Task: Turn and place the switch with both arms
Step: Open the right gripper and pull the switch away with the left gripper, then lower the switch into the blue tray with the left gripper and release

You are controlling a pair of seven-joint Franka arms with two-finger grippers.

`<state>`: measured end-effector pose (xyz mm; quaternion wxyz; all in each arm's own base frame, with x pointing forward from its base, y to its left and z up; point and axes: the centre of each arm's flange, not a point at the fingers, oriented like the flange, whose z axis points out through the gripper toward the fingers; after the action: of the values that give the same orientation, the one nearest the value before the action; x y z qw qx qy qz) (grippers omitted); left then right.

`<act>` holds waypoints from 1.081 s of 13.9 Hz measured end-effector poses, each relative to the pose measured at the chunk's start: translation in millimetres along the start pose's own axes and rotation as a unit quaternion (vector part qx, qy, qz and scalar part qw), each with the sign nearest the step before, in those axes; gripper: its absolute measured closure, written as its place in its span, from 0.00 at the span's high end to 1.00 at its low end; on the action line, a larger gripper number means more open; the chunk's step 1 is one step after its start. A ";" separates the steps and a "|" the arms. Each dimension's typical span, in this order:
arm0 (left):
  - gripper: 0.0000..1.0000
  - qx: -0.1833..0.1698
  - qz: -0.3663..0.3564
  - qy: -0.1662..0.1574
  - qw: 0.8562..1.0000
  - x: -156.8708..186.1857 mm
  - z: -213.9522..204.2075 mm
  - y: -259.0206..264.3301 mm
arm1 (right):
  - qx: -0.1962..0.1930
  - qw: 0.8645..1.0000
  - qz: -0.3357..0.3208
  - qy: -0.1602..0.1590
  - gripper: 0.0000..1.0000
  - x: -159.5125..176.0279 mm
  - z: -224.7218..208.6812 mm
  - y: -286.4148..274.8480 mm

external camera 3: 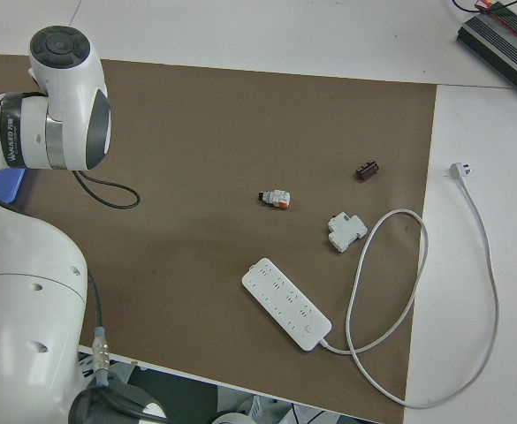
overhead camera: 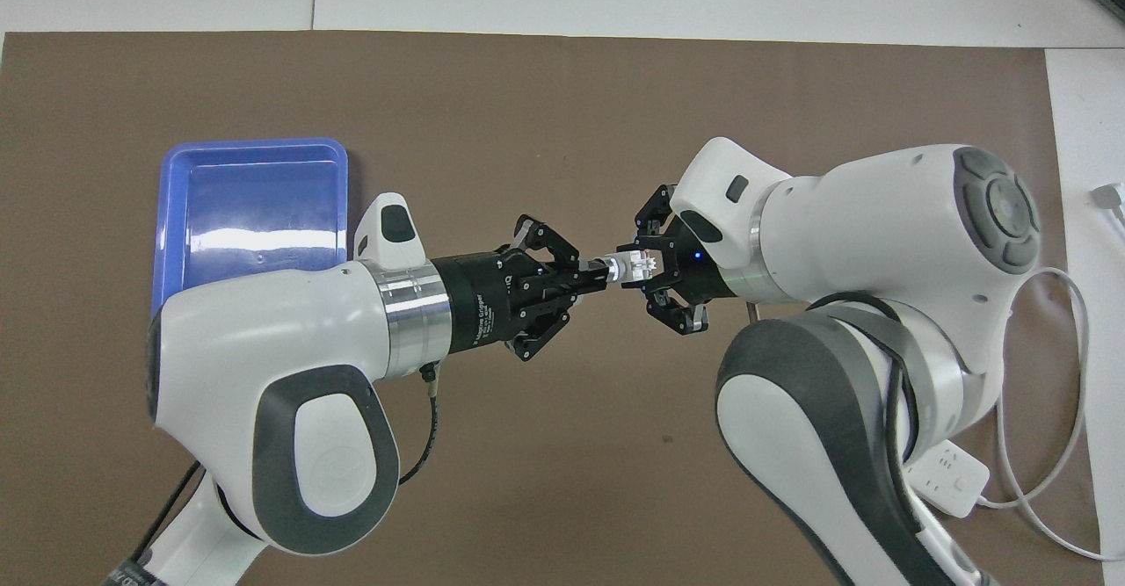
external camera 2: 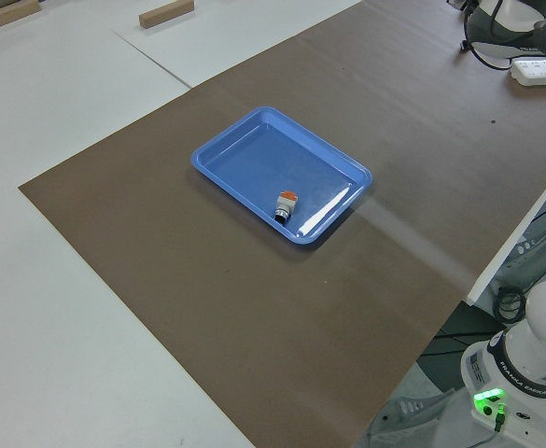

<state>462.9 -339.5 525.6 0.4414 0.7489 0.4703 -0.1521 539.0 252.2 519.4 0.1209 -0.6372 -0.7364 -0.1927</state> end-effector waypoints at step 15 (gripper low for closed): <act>0.10 0.137 0.220 0.123 0.958 14.4 1.8 -3.7 | 0.011 1.000 0.016 -0.017 1.00 -29.6 -38.0 -1.6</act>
<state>467.4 -332.1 513.3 0.2962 0.9000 0.3192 -0.0209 539.5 209.0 540.8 0.1180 -0.6505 -0.7303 -0.1718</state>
